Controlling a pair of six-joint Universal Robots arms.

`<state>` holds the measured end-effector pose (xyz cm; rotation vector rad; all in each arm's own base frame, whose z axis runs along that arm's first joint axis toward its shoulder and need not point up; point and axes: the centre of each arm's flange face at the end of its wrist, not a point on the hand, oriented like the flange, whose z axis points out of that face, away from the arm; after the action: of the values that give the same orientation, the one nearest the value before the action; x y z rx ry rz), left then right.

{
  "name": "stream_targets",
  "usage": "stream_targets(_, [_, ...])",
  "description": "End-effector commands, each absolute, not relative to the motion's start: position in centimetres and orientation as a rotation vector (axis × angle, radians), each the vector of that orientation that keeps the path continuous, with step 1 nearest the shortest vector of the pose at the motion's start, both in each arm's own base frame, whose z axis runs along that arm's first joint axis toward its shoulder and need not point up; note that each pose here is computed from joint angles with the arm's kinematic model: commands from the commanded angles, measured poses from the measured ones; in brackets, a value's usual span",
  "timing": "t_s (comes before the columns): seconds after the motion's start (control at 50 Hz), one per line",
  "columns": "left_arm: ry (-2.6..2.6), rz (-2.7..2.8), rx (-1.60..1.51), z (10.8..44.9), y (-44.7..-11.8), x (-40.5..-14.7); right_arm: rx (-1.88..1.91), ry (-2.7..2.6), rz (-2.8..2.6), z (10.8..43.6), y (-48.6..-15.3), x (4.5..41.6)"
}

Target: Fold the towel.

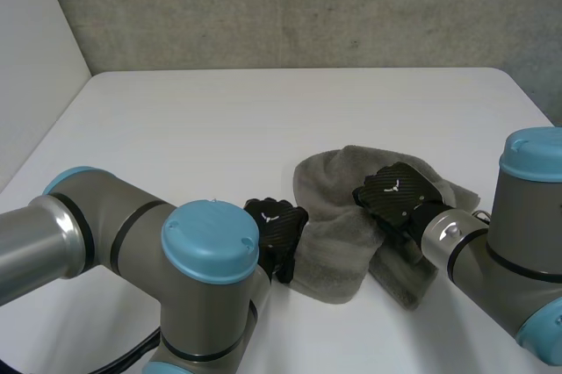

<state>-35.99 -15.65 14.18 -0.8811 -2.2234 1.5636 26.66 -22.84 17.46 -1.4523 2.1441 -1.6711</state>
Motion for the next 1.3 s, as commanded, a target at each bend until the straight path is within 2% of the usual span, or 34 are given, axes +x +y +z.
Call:
stream_targets(0.02, [-1.956, 1.640, -0.995, 15.6, -15.6, -37.6, -1.289, 2.106, -1.523, 19.4, -22.7, 26.0])
stream_targets(0.38, [-1.993, 1.635, -0.991, 15.1, -16.0, -37.0, -1.319, 2.106, -1.542, 19.5, -23.0, 25.8])
stream_targets(0.54, [-2.025, 1.652, -0.963, 14.8, -17.4, -36.4, -1.313, 2.116, -1.533, 19.5, -22.9, 25.6])
stream_targets(0.7, [-1.995, 1.673, -0.952, 15.1, -18.1, -37.1, -1.322, 2.102, -1.527, 19.8, -22.1, 25.7])
stream_targets(1.1, [-2.029, 1.632, -0.971, 12.1, -19.4, -38.6, -1.317, 2.101, -1.536, 19.6, -22.0, 25.6])
stream_targets(1.18, [-2.022, 1.653, -0.953, 12.8, -19.5, -38.5, -1.300, 2.092, -1.555, 19.7, -22.1, 25.7])
stream_targets(1.24, [-2.003, 1.694, -0.921, 14.4, -20.0, -38.2, -1.292, 2.044, -1.637, 20.4, -22.4, 25.9])
stream_targets(1.28, [-1.955, 1.765, -0.866, 17.4, -20.6, -37.5, -1.265, 1.938, -1.747, 21.9, -21.9, 26.8])
stream_targets(1.3, [-1.955, 1.765, -0.866, 17.4, -20.6, -37.5, -1.264, 1.938, -1.747, 21.9, -21.9, 26.8])
